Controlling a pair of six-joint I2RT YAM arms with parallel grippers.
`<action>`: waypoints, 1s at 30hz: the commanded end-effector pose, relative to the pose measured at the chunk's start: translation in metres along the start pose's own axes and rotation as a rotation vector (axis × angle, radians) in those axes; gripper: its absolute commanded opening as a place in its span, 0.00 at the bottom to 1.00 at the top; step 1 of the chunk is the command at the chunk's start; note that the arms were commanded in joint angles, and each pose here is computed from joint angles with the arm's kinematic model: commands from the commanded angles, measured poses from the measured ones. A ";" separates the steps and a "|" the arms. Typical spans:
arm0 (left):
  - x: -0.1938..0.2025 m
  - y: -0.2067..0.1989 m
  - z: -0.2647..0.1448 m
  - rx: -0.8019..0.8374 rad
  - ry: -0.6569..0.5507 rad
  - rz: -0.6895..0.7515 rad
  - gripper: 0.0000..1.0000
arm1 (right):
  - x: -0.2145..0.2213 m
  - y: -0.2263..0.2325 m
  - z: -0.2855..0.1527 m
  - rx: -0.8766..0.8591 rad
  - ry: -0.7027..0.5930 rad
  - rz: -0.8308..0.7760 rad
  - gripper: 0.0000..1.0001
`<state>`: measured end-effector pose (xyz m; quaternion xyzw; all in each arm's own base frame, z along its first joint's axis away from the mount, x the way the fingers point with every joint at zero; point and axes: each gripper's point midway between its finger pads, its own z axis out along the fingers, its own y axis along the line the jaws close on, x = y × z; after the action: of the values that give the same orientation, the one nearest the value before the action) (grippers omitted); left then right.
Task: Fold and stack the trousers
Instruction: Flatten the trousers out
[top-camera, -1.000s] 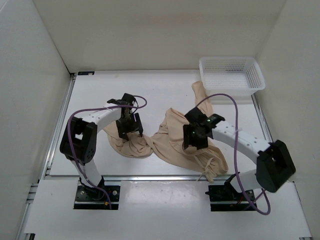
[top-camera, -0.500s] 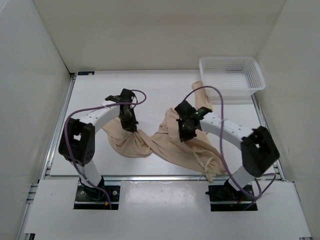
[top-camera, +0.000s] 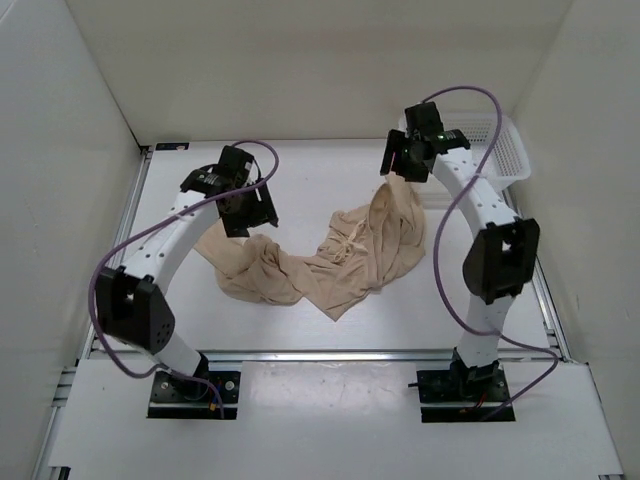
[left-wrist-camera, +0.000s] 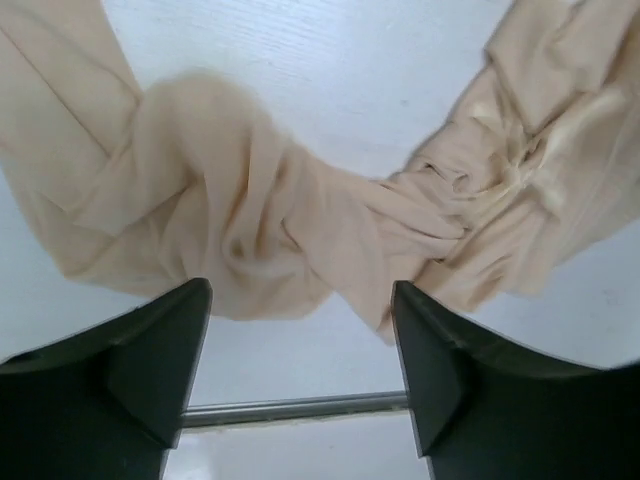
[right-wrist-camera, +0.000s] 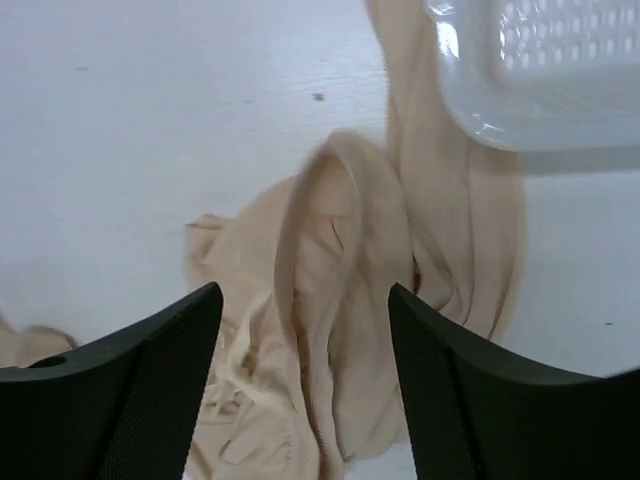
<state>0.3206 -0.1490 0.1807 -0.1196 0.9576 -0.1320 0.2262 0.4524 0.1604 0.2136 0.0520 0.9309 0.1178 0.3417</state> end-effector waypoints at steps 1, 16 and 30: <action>-0.010 0.011 0.000 -0.086 0.003 0.014 0.87 | 0.003 -0.017 0.003 0.028 0.086 0.032 0.73; 0.033 0.071 0.031 -0.141 0.073 -0.146 0.72 | 0.217 -0.008 -0.062 -0.276 0.320 0.140 0.69; 0.049 0.068 0.053 -0.110 0.145 -0.165 0.86 | 0.248 -0.002 0.008 -0.237 0.445 0.130 0.53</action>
<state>0.2879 -0.1043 0.0907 -0.2019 0.9665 -0.0911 0.1298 0.2495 0.1920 0.0439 0.0504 0.9654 0.2344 0.1027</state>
